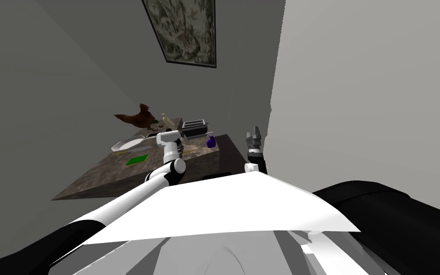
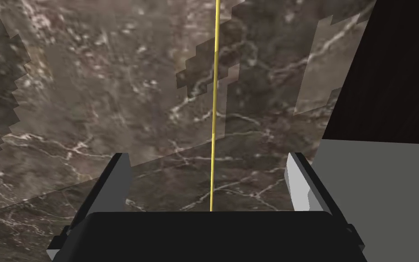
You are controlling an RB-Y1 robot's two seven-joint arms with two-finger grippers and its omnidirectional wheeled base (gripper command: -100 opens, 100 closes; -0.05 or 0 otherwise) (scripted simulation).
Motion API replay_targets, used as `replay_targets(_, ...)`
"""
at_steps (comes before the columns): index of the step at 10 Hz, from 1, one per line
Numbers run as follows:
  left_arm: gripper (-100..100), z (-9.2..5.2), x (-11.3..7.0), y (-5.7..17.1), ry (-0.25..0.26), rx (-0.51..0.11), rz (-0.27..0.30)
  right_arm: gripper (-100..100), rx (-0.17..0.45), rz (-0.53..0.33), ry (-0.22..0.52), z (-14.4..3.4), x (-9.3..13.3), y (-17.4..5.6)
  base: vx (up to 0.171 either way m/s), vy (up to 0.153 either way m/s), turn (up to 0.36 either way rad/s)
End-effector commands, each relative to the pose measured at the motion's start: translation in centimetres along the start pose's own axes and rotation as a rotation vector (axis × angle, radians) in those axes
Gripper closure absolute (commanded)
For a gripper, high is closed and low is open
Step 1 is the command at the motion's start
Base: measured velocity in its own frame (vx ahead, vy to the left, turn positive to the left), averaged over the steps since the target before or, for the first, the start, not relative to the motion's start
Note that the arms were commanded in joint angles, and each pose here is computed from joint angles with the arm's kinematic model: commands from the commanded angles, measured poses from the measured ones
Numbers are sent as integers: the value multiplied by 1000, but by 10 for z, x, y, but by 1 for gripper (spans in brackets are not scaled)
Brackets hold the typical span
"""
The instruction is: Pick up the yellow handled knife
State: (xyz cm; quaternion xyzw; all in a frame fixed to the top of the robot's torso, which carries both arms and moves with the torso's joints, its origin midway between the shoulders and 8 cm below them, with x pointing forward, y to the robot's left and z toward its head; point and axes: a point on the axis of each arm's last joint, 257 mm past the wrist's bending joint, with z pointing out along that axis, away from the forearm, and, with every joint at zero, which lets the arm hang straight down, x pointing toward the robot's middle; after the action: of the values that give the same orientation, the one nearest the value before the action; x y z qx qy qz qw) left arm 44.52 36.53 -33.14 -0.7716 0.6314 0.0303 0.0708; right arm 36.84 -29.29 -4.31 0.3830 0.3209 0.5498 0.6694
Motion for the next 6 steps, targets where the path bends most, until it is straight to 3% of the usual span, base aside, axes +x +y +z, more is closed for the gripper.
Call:
replay_targets(1,0,0,0,0,0,0,0,0,0,0,0,0,0,0,0,0,0)
replay_targets(2,-100,10,2,1,-1,4,4,0,0,0,0,0,0,0,2,2,20)
replay_targets(5,-100,15,2,2,-1,5,6,0,0,0,0,0,0,0,3,3,15)
replay_targets(6,100,16,3,2,-1,7,6,0,0,0,0,0,0,0,0,0,0)
